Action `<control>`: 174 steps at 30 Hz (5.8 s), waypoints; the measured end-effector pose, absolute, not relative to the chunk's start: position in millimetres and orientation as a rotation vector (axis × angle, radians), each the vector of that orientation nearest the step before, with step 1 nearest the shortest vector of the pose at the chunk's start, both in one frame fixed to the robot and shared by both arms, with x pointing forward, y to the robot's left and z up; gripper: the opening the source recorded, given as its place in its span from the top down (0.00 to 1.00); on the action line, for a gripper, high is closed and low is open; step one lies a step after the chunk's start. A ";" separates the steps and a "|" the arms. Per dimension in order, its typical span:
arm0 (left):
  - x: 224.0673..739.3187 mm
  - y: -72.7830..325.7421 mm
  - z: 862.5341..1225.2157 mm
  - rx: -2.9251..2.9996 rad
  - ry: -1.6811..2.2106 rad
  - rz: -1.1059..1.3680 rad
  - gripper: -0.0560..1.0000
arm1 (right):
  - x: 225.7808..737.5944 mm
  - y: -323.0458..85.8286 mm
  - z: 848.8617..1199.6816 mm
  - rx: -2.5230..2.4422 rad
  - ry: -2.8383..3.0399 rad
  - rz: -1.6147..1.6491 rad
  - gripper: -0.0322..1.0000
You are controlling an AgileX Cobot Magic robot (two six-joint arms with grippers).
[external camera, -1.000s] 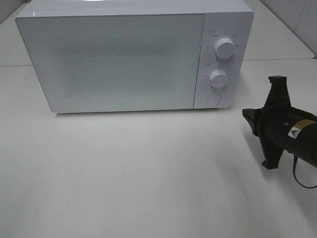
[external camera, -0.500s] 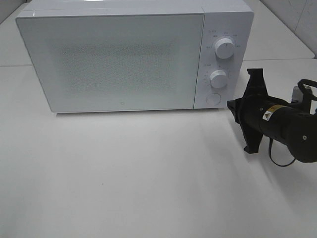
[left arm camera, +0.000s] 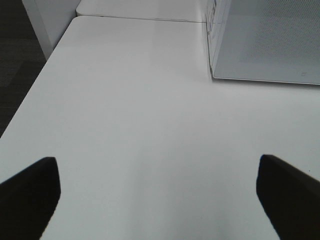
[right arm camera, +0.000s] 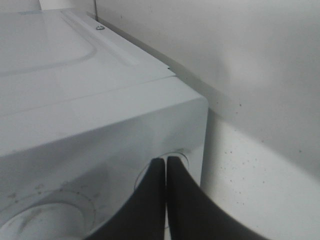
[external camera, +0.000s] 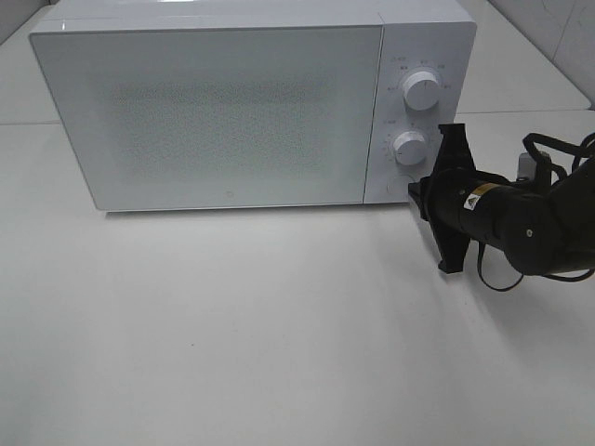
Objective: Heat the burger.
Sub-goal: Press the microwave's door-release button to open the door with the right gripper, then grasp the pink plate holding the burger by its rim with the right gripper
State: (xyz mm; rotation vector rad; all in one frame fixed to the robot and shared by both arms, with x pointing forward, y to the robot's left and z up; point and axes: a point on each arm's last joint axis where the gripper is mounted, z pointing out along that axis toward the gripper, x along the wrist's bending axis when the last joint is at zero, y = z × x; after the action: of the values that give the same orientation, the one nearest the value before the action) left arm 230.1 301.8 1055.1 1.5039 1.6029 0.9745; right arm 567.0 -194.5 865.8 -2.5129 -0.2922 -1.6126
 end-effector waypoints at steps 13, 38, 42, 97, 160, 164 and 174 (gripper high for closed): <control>230.1 301.8 1055.1 1.504 1.603 0.975 0.01 | 580.4 -188.5 856.6 -2.544 -0.300 -1.570 0.97; 230.1 301.8 1055.1 1.504 1.603 0.975 0.01 | 578.4 -176.9 860.3 -2.479 -0.256 -1.695 0.97; 230.1 301.8 1055.1 1.504 1.603 0.975 0.01 | 578.5 -178.1 860.7 -2.494 -0.273 -1.721 0.97; 230.1 301.8 1055.1 1.504 1.603 0.975 0.01 | 567.4 -175.7 875.9 -2.550 -0.541 -1.609 0.97; 230.1 301.8 1055.1 1.504 1.603 0.975 0.01 | 485.2 -204.0 1022.8 -1.201 -3.303 -0.576 0.85; 230.1 301.8 1055.1 1.504 1.603 0.975 0.01 | 485.2 -204.0 1022.8 -0.972 -3.409 -0.526 0.84; 230.1 301.8 1055.1 1.504 1.603 0.975 0.01 | 485.9 -203.7 1023.2 -0.598 -3.543 -0.448 0.48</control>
State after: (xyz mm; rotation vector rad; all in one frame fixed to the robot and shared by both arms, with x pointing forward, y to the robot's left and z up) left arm 230.1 301.8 1055.1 1.5039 1.6029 0.9745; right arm 485.9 -203.7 1023.2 -0.5984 -3.5427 -0.4483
